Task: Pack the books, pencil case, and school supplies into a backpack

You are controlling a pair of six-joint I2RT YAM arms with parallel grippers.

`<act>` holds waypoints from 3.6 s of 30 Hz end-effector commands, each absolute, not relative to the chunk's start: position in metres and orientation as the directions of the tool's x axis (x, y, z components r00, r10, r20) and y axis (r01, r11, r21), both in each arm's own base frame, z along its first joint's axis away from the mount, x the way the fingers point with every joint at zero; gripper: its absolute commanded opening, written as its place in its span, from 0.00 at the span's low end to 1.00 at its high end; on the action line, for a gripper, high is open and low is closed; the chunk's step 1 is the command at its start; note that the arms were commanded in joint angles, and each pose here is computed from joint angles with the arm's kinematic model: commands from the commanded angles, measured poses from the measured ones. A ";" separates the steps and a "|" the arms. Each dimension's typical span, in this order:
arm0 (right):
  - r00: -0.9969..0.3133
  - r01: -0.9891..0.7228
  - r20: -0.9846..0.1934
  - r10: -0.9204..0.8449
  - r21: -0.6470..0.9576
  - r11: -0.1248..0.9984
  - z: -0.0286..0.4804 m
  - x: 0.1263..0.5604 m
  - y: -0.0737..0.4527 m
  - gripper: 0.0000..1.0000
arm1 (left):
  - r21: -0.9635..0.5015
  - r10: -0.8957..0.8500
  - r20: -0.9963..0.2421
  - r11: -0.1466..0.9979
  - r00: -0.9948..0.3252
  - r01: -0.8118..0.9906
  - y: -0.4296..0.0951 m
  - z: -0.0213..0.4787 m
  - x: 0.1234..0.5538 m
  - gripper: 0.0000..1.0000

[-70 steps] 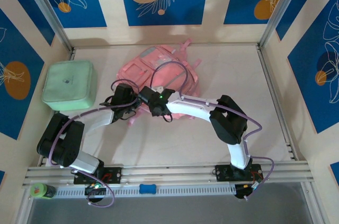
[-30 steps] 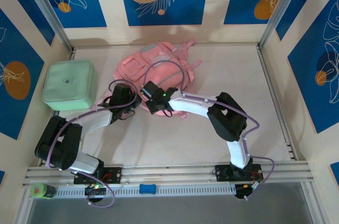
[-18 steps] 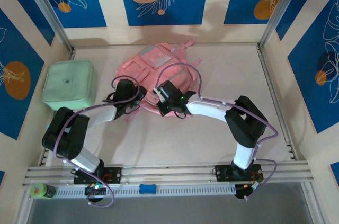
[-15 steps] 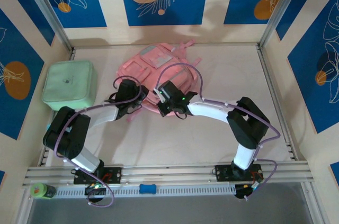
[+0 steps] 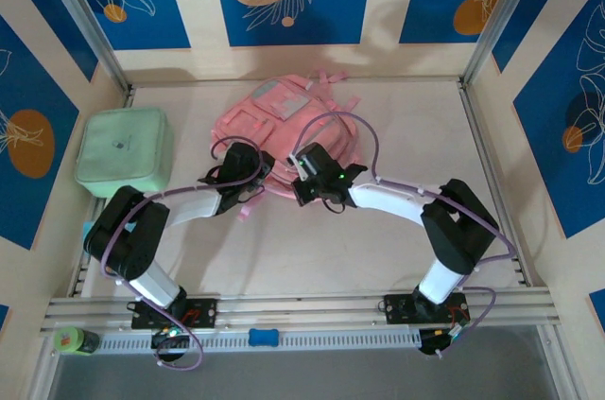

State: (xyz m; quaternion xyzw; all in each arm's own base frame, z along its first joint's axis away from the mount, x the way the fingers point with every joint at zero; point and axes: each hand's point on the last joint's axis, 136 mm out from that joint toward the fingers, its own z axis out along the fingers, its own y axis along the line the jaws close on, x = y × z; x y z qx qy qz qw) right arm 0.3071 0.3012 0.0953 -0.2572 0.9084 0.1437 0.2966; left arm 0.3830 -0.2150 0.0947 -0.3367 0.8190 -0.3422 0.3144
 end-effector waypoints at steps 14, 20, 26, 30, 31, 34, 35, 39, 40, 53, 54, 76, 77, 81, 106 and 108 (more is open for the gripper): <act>-0.771 -0.439 -0.538 -0.341 0.062 0.896 0.105 0.309 0.304 0.36 | -0.797 -0.771 -0.315 0.532 -0.553 -0.287 -0.214 0.123 0.387 0.39; -0.810 -0.400 -0.505 -0.298 0.103 0.911 0.092 0.316 0.297 0.44 | -0.797 -0.753 -0.308 0.538 -0.582 -0.275 -0.224 0.127 0.400 0.40; -0.804 -0.429 -0.507 -0.310 0.135 0.893 0.086 0.326 0.311 0.52 | -0.817 -0.763 -0.276 0.506 -0.584 -0.275 -0.233 0.126 0.408 0.39; -0.795 -0.414 -0.532 -0.292 0.125 0.901 0.088 0.336 0.313 0.55 | -0.825 -0.761 -0.265 0.497 -0.593 -0.269 -0.238 0.125 0.414 0.33; -0.784 -0.421 -0.546 -0.296 0.117 0.900 0.089 0.339 0.315 0.56 | -0.825 -0.760 -0.264 0.496 -0.593 -0.269 -0.238 0.125 0.414 0.31; -0.750 -0.436 -0.579 -0.318 0.071 0.897 0.096 0.348 0.320 0.56 | -0.827 -0.761 -0.258 0.493 -0.595 -0.271 -0.239 0.125 0.414 0.29; -0.744 -0.438 -0.587 -0.319 0.068 0.897 0.098 0.350 0.321 0.56 | -0.827 -0.762 -0.257 0.492 -0.595 -0.273 -0.239 0.125 0.414 0.27; -0.737 -0.437 -0.601 -0.310 0.074 0.896 0.097 0.354 0.329 0.52 | -0.828 -0.764 -0.248 0.486 -0.595 -0.280 -0.240 0.123 0.416 0.20; -0.734 -0.437 -0.603 -0.312 0.069 0.897 0.096 0.355 0.331 0.52 | -0.830 -0.765 -0.241 0.481 -0.597 -0.282 -0.242 0.123 0.417 0.17; -0.700 -0.414 -0.641 -0.314 0.006 0.910 0.098 0.370 0.332 0.23 | -0.839 -0.767 -0.228 0.468 -0.600 -0.279 -0.244 0.128 0.418 0.00; -0.698 -0.411 -0.642 -0.316 -0.002 0.911 0.099 0.370 0.331 0.20 | -0.836 -0.765 -0.229 0.471 -0.602 -0.281 -0.244 0.127 0.417 0.00; -0.870 -0.186 -0.466 -0.159 0.011 0.983 0.111 0.309 0.239 0.00 | -0.706 -0.708 -0.333 0.625 -0.623 -0.333 -0.197 0.119 0.398 0.00; -0.867 -0.226 -0.466 -0.179 0.047 0.973 0.114 0.308 0.249 0.00 | -0.704 -0.700 -0.327 0.629 -0.635 -0.331 -0.199 0.119 0.396 0.00; -0.854 -0.303 -0.478 -0.205 0.138 0.943 0.122 0.300 0.275 0.00 | -0.765 -0.708 -0.266 0.568 -0.654 -0.304 -0.226 0.129 0.382 0.17; -0.852 -0.227 -0.507 -0.130 0.133 0.965 0.110 0.318 0.273 0.00 | -0.803 -0.865 -0.209 0.417 -0.456 -0.425 -0.282 0.117 0.389 0.07; -0.849 -0.220 -0.511 -0.134 0.112 0.969 0.111 0.319 0.269 0.00 | -0.798 -0.860 -0.218 0.430 -0.461 -0.423 -0.280 0.119 0.387 0.00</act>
